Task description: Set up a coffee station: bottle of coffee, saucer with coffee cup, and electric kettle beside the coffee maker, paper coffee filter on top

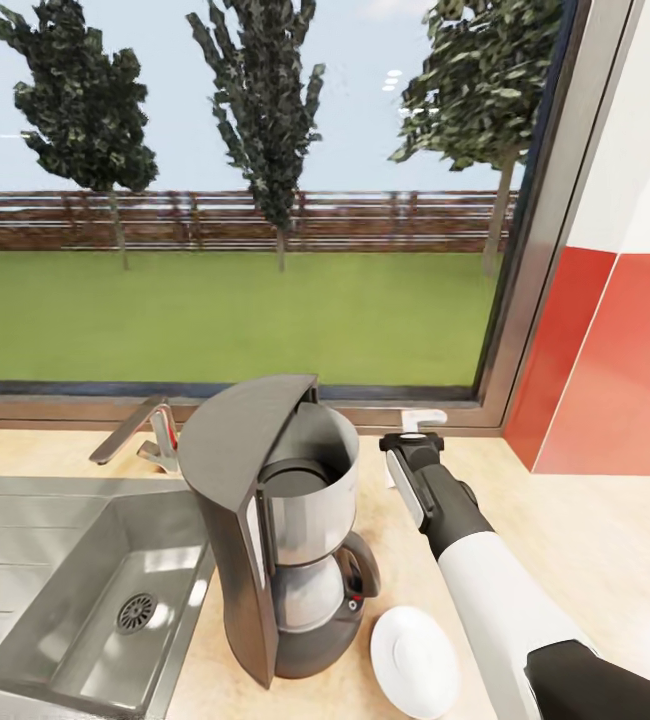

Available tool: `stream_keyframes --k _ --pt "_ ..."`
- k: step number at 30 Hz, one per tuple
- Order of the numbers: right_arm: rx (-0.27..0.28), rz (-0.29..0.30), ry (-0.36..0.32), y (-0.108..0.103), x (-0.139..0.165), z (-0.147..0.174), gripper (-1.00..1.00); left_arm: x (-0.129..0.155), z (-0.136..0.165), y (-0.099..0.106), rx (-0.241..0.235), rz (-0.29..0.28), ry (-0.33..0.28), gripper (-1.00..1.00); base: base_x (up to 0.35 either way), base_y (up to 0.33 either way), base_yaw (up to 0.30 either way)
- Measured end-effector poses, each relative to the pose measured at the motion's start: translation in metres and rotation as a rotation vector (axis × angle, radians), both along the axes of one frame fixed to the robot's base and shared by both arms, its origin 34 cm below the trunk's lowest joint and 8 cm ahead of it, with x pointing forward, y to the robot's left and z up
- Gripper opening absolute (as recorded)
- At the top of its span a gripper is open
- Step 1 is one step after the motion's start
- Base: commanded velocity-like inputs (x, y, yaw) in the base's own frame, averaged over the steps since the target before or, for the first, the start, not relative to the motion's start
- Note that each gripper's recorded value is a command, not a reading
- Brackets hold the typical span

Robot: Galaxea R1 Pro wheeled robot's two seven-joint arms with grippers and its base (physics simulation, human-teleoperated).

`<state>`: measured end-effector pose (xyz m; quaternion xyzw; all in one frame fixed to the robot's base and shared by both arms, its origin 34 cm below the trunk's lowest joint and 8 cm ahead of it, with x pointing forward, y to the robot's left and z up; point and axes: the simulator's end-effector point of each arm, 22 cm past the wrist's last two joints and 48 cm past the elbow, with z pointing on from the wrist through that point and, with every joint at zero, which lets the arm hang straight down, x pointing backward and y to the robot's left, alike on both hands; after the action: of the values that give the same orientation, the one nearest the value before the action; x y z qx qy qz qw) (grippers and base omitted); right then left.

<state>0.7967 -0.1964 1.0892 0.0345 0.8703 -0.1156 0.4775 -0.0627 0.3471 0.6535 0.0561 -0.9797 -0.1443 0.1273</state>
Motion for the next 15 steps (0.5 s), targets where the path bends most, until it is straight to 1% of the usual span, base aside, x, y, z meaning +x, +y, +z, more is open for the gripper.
stream_keyframes --k 4,11,12,15 --pt "0.0 0.0 0.007 0.0 0.0 -0.004 1.0 -0.002 0.001 0.0 0.0 -0.001 0.006 1.0 0.0 0.0 0.074" --pt "-0.003 0.0 0.019 0.0 0.001 -0.012 1.0 -0.007 0.003 -0.001 -0.001 -0.001 0.019 1.0 0.0 0.0 0.002" --pt "0.005 -0.011 0.023 -0.004 0.001 -0.014 1.0 -0.009 0.004 -0.001 -0.001 -0.001 0.022 1.0 0.0 0.0 -0.044" --pt "0.012 -0.05 0.034 -0.027 0.001 -0.021 1.0 -0.01 0.005 -0.001 -0.001 -0.001 0.026 1.0 0.0 0.0 -0.118"
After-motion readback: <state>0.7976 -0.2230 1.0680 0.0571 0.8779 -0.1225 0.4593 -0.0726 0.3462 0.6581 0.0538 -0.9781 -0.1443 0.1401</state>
